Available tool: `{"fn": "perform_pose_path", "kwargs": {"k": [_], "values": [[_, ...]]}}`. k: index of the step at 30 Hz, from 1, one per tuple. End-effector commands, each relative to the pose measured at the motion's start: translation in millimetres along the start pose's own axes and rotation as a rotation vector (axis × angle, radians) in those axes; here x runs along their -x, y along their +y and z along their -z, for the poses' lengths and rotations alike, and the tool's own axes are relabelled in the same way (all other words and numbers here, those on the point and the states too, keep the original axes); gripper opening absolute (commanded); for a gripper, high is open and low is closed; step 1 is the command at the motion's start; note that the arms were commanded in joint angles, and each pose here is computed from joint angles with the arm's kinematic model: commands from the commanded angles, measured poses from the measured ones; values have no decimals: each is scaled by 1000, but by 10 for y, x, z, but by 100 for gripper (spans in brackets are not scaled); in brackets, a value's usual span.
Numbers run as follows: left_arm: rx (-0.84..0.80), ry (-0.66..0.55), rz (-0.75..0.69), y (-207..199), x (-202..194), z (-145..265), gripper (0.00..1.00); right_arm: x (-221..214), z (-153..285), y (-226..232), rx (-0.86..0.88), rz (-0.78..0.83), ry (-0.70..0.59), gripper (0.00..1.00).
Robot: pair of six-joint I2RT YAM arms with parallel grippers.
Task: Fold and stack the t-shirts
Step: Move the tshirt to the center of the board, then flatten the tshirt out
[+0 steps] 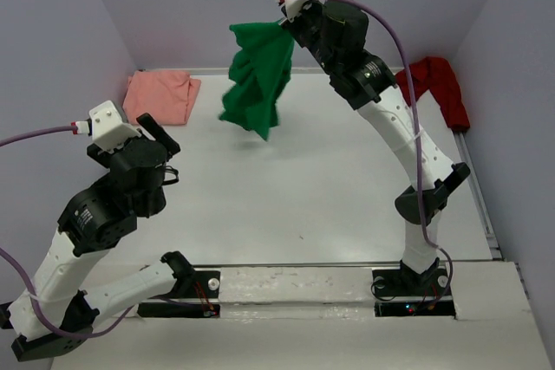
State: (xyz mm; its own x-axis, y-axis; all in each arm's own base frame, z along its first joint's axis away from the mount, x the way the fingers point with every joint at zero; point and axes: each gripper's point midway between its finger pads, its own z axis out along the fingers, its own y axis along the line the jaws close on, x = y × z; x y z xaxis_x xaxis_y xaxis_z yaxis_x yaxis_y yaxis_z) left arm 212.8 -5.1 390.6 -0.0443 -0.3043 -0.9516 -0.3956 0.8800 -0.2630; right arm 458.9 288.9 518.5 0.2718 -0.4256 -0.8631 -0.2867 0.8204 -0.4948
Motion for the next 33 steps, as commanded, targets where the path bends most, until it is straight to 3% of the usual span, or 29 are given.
{"fn": "perform_pose_path", "kwargs": {"k": [1,6,9,10,12,13,14,15,24,26,29,33], "values": [[10,-20,27,-48,44,-27,80,673,407,-591,-141,-43,-172,0],[-5,-17,22,-112,44,-39,80,598,540,-625,-138,-35,-140,0],[-12,-14,20,-152,39,-47,80,345,520,-578,-158,-11,-59,0],[-18,-12,21,-167,40,-46,80,264,554,-645,-198,4,-21,5],[-21,-9,14,-194,18,-58,80,66,562,-698,-265,22,52,24],[-27,-3,6,-215,-5,-64,80,72,590,-748,-291,14,51,69],[-27,-1,4,-225,-16,-69,80,-5,596,-797,-317,17,76,90],[-30,0,2,-236,-23,-72,80,-14,605,-806,-324,14,80,100],[-56,19,-15,-330,-124,-100,80,-25,574,-892,-380,32,109,100],[-66,26,-24,-365,-162,-110,80,-101,533,-925,-383,0,132,91],[-102,54,-57,-459,-291,-128,80,-505,464,-771,-324,-21,227,90],[-191,122,-95,-671,-587,-146,80,-1318,577,-708,-278,-248,357,83]]}}
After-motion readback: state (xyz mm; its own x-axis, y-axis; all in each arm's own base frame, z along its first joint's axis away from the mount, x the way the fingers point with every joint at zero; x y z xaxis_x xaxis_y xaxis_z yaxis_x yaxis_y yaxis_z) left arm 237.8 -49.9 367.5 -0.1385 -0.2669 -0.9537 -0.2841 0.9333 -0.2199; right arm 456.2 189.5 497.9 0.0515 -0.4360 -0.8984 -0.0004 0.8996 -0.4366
